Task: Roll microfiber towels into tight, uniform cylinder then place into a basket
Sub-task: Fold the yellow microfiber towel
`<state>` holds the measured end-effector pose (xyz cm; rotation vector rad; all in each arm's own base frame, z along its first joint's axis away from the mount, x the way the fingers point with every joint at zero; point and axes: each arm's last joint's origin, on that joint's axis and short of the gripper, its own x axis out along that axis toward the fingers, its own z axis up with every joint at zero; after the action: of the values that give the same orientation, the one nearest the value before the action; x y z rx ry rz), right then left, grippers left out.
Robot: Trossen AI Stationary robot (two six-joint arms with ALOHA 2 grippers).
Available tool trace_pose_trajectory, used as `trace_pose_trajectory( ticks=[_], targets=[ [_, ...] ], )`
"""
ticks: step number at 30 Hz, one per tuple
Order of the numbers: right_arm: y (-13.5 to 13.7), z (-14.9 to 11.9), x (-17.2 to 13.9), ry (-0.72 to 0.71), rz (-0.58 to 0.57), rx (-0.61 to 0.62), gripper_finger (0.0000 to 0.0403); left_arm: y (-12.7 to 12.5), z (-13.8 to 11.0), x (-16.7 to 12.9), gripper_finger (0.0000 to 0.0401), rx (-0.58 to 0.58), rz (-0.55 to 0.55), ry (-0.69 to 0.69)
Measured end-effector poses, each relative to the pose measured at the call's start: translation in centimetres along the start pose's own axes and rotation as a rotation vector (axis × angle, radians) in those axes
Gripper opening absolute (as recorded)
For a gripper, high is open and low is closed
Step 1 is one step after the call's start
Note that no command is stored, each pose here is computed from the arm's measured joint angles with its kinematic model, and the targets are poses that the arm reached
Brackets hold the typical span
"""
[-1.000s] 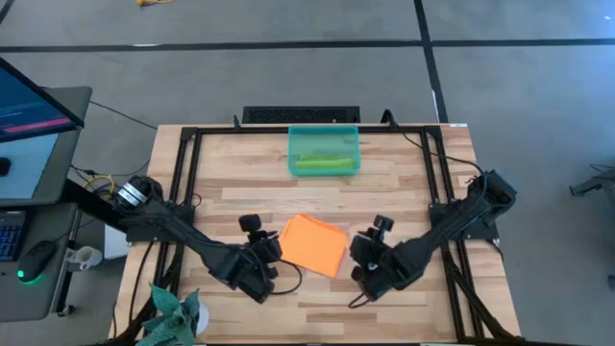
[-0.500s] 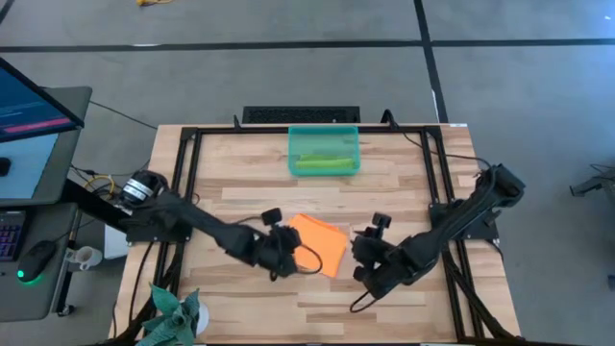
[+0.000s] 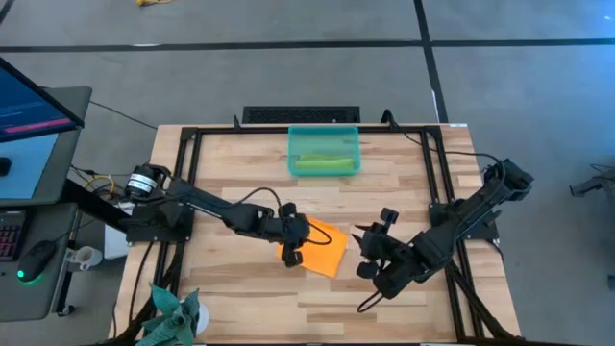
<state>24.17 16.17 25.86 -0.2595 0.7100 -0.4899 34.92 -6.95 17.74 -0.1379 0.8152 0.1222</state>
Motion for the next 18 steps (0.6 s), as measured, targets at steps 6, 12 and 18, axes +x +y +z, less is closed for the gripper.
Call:
trace_pose_trajectory(
  ticks=[6, 12, 18],
  targets=[
    [0.5, -0.2, 0.9, 0.016, -0.020, -0.044, 0.0127, 1.3, -1.4, 0.7, 0.0050, -0.065, -0.097, 0.067],
    [0.2, 0.0, 1.7, 0.032, -0.043, -0.032, 0.0127, 2.0, -3.2, 0.8, 0.0050, -0.151, -0.093, 0.224],
    [-0.3, 0.3, 2.4, 0.055, -0.049, -0.010, 0.0128, 2.2, -4.4, 0.5, 0.0050, -0.155, 0.023, 0.320]
  ],
)
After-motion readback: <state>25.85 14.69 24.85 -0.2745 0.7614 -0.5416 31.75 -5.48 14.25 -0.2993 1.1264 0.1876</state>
